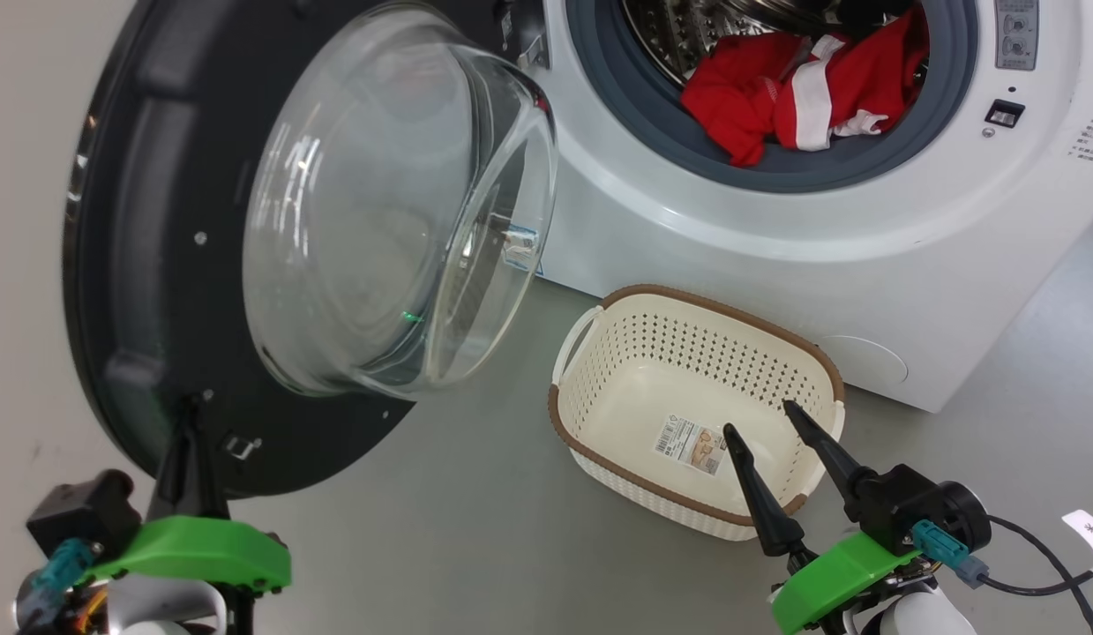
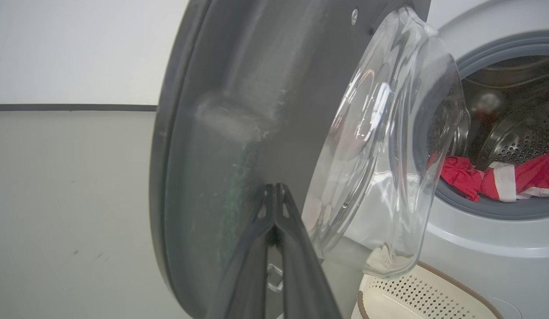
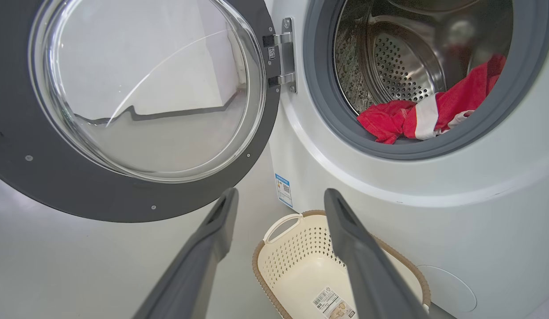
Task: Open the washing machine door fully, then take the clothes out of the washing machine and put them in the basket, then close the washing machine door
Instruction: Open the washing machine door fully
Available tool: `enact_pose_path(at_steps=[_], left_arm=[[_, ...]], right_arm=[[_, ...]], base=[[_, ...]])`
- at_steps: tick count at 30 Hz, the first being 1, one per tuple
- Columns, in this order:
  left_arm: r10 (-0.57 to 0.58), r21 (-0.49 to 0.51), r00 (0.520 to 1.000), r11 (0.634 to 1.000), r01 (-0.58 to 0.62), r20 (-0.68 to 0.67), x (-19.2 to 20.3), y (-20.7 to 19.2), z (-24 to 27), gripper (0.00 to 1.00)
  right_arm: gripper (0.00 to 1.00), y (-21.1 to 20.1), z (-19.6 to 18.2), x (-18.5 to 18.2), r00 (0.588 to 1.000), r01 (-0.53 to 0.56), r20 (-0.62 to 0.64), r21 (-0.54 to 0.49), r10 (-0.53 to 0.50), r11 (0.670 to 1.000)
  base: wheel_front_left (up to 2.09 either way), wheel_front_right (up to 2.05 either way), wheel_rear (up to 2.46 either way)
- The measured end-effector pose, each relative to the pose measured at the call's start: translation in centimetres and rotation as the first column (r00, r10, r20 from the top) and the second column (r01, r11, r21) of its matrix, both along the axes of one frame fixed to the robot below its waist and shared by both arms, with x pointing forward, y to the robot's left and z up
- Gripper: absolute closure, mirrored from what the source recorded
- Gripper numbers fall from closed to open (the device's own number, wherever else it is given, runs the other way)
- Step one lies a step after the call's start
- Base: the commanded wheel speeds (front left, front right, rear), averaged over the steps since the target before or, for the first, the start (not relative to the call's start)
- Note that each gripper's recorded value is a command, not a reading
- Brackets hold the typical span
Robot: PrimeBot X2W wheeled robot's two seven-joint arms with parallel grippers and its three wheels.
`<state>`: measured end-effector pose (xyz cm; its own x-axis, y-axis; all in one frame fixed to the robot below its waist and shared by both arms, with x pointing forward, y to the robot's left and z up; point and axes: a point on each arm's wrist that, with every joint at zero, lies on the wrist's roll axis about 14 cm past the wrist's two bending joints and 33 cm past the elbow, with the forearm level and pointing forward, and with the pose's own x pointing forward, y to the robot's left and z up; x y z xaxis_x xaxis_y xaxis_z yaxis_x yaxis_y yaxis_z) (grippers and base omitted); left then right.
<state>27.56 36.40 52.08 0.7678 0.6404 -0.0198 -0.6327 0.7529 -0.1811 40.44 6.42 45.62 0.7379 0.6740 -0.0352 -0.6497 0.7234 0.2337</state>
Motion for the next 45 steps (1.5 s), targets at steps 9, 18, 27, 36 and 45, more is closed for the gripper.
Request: enact_pose_path(at_steps=[9,18,27,36,45], left_arm=[[0.041,-0.002,0.999,0.999,-0.041,0.000,0.5,2.1,-0.3,1.00],[0.100,0.000,0.995,0.995,-0.100,0.001,1.2,4.9,-0.5,1.00],[0.135,-0.002,0.990,0.991,-0.135,-0.026,2.1,6.5,-1.4,1.00],[0.169,0.001,0.985,0.986,-0.169,-0.027,2.4,8.1,-1.3,1.00],[0.187,-0.002,0.982,0.982,-0.187,-0.018,2.2,8.8,-1.5,1.00]], right_arm=[[0.00,-0.1,-0.7,0.0,1.000,-0.002,-0.006,-0.016,0.002,1.000],[0.00,-0.4,-1.6,0.4,1.000,0.003,-0.020,-0.028,-0.004,1.000],[0.00,-0.7,-1.8,1.6,1.000,0.009,-0.008,-0.031,-0.010,0.999],[0.00,-1.3,-2.6,2.0,1.000,0.015,-0.018,-0.044,-0.016,0.999],[0.00,-1.7,-3.1,2.0,0.999,0.023,-0.028,-0.049,-0.024,0.999]], base=[[0.00,0.00,0.00],[0.00,0.00,0.00],[0.00,0.00,0.00],[0.00,0.00,0.00],[0.00,0.00,0.00]])
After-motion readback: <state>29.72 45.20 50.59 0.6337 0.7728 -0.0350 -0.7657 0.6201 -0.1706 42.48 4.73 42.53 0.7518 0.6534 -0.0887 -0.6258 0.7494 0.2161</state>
